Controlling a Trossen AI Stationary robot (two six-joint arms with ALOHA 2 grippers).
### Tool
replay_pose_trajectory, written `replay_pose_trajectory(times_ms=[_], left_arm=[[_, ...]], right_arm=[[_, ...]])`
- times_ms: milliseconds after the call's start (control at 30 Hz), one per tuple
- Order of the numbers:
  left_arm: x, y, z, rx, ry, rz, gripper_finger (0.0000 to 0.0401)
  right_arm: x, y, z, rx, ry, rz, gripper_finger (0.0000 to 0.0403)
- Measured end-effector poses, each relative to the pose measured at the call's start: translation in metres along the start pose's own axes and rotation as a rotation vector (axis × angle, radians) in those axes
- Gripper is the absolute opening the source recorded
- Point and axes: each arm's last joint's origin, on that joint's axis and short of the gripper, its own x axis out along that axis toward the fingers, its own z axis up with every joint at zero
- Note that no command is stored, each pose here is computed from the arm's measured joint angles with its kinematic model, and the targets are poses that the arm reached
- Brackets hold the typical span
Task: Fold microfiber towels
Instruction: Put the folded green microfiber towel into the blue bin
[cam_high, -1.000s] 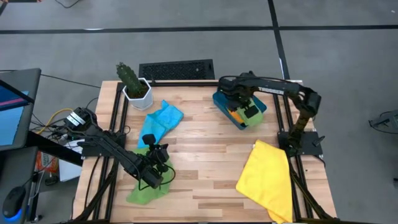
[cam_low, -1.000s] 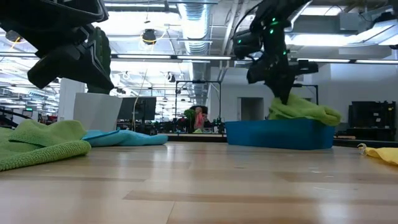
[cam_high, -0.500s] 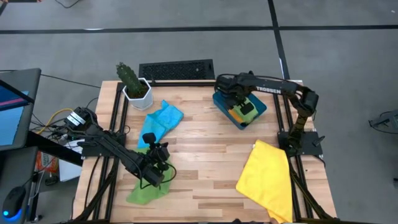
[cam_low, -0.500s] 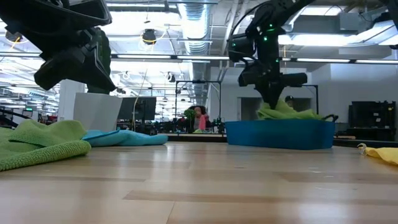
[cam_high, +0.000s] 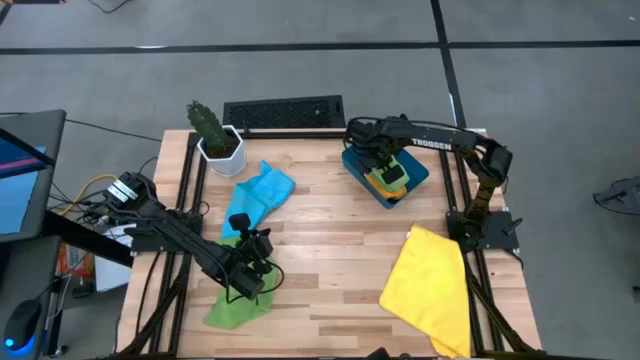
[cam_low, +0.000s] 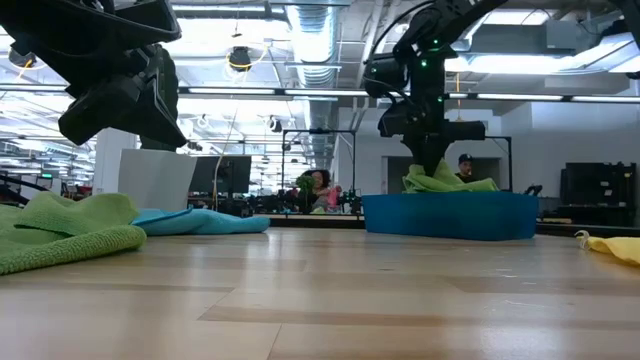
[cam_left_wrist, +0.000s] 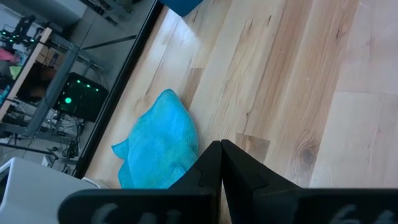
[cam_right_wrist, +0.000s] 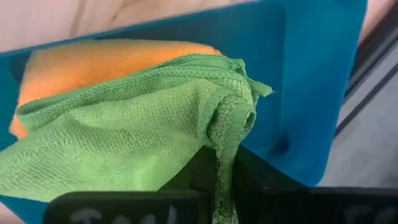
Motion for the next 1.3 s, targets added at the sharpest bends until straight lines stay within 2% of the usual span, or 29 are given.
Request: replay_pose_trajectory(times_ms=[200,333,433,533,667,867,1067,1300], left_arm=[[0.0,0.0,0.0,0.0,0.0,0.0,0.0],[0.0,0.0,0.0,0.0,-0.003,0.002,0.0],[-0.002,0.003,0.003,-0.013,-0.018,0.012,0.0],[-0.012,0.016,0.014,-0.043,-0.058,0.014,0.0],[-0.028,0.043,0.025,-0.106,-0.116,0.003,0.0],[-0.046,0.078,0.024,-0.23,-0.16,-0.066,0.0],[-0.044,0.086,0.01,-0.278,-0.17,-0.066,0.0],[-0.033,0.078,-0.008,-0.275,-0.13,-0.074,0.0]], right_arm=[[0.0,-0.002,0.001,0.051,-0.008,-0.021,0.0086],[0.0,-0.002,0.002,0.113,-0.008,-0.029,0.0132],[-0.003,-0.004,0.003,0.18,0.052,-0.08,0.0172],[-0.016,-0.008,0.001,0.243,0.077,-0.107,0.0202],[-0.042,-0.016,-0.007,0.383,0.012,-0.114,0.0219],[-0.065,-0.01,-0.046,0.693,-0.298,0.075,0.0207],[-0.043,0.003,-0.09,0.993,-0.365,-0.029,0.016],[0.0,0.04,-0.087,1.079,-0.323,0.03,0.0098]])
